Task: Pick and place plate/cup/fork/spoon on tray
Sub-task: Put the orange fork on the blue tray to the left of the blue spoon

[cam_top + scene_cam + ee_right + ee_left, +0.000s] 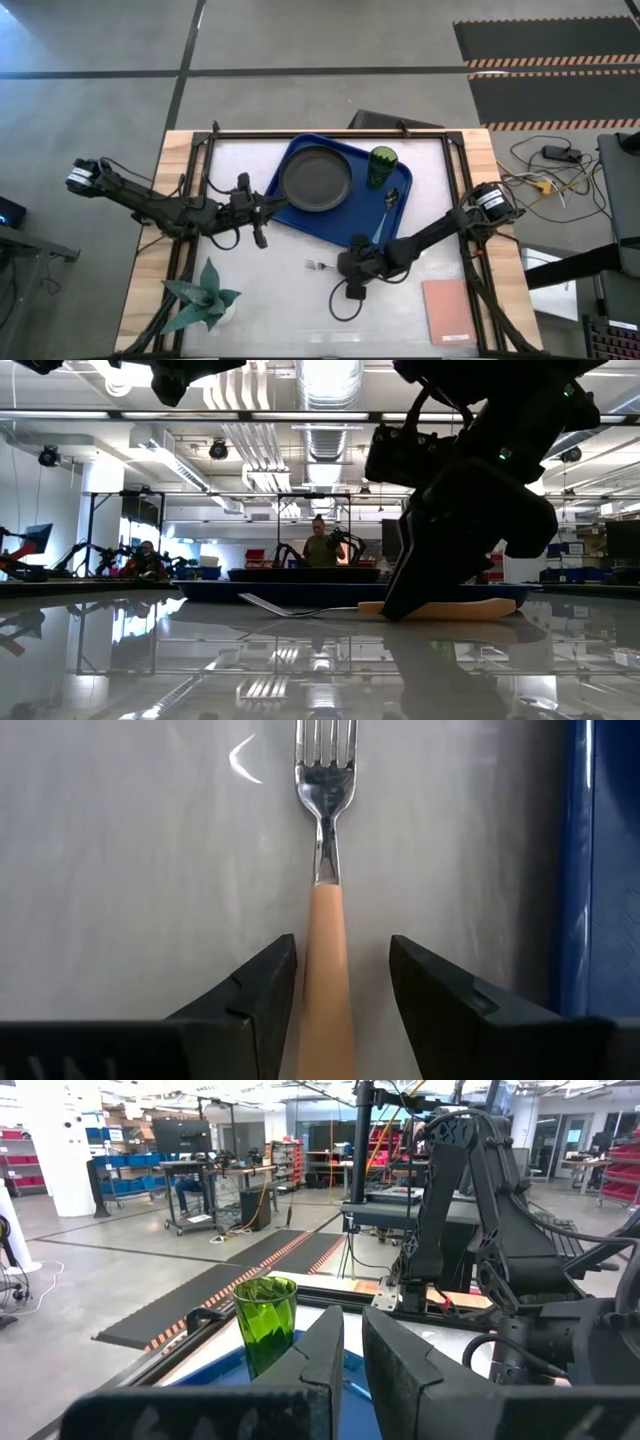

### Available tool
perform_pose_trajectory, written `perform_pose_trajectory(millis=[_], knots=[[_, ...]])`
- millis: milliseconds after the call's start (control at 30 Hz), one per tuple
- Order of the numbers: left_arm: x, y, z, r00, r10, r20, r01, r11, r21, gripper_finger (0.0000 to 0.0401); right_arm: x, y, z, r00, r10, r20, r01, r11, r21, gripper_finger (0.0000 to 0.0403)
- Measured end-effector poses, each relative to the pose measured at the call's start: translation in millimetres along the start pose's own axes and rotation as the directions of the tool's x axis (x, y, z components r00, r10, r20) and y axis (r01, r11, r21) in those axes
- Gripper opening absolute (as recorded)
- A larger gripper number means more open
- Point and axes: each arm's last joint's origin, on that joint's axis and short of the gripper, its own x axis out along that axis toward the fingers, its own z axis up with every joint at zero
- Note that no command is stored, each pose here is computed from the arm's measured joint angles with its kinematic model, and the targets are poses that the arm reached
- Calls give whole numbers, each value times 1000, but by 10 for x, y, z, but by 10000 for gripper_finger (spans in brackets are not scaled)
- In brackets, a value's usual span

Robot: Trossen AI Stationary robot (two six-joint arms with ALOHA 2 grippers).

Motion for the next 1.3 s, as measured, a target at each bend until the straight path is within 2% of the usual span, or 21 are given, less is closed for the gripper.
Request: perform_pose_trajectory(millis=[433, 733, 1033, 1233, 1300], knots=[[0, 0, 1, 1000, 0, 1, 0, 1000, -1, 24, 15, -7, -39, 1000, 22, 3, -22, 1000, 8, 147], [0, 0, 1, 1000, 0, 1, 0, 1000, -1, 24, 15, -2, -38, 999, 41, -1, -41, 999, 9, 42], [0, 0, 0, 1000, 0, 0, 0, 1000, 0, 24, -42, 61, 107, 995, 98, 20, -99, 993, 67, 39], [0, -1, -2, 1000, 0, -2, 0, 1000, 1, 24, -270, 96, 338, 991, 120, 63, -127, 983, 135, 39], [0, -1, -2, 1000, 0, -2, 0, 1000, 1, 24, -371, 91, 415, 990, 112, 81, -125, 974, 190, 39]])
